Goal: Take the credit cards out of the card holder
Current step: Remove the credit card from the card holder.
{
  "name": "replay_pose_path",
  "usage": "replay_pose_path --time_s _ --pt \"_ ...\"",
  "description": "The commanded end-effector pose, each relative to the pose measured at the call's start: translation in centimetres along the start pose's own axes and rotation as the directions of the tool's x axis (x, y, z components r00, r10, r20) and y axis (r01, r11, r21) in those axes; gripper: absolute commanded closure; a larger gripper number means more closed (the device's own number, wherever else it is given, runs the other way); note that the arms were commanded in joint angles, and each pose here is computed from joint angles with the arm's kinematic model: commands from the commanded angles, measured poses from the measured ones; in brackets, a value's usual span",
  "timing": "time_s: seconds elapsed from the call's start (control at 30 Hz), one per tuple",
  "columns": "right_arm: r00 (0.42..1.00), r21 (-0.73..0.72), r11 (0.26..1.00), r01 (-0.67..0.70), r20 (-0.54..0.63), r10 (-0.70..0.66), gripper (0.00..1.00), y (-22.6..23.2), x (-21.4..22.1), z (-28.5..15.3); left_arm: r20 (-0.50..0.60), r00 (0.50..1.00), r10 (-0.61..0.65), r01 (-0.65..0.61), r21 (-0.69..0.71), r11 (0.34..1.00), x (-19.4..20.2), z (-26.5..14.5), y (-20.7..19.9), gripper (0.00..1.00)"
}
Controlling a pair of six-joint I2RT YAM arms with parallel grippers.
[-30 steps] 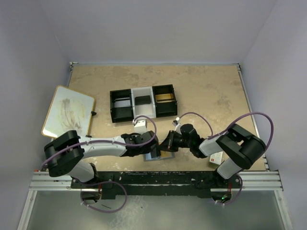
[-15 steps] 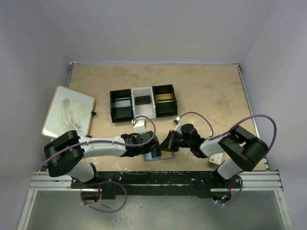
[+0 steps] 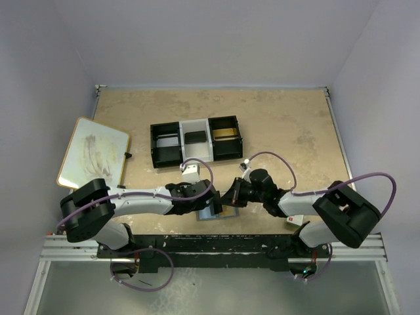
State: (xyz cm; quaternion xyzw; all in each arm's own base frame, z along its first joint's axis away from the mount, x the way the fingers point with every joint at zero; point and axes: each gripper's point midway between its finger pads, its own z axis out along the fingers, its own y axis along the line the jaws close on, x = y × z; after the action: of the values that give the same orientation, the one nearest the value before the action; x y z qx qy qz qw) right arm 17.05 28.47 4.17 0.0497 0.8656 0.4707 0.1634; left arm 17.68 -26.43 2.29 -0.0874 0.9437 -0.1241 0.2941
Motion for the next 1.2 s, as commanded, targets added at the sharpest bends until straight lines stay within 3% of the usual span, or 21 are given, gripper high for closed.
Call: replay_pose_path --time_s 0.0,0.57,0.77,0.93,1.17 --pt "0.999 0.021 0.999 0.036 0.025 -0.037 1.0 -0.1 -0.6 -0.4 0.005 0.999 0.049 -0.049 -0.067 0.997 0.1 0.0 2.1 1.0" --pt "0.959 -0.005 0.974 0.227 0.178 -0.222 1.0 1.9 -3.0 -2.5 0.061 0.998 0.031 -0.031 -0.003 1.0 -2.3 -1.8 -0.2 1.0" --pt "0.899 -0.055 0.93 0.363 0.281 -0.335 1.0 4.1 -4.6 -3.5 0.122 0.992 0.031 -0.034 0.024 0.999 -4.9 -3.5 -1.4 0.86" --pt "0.79 -0.038 0.861 0.507 0.421 -0.446 1.0 6.4 -6.5 -5.7 0.194 0.981 -0.003 -0.005 0.037 0.999 -9.2 -6.0 -0.8 0.66" --pt "0.499 0.147 0.67 0.727 0.558 -0.663 1.0 9.5 -10.0 -9.7 0.232 0.969 -0.086 0.093 -0.018 0.996 -14.2 -7.7 5.1 0.43"
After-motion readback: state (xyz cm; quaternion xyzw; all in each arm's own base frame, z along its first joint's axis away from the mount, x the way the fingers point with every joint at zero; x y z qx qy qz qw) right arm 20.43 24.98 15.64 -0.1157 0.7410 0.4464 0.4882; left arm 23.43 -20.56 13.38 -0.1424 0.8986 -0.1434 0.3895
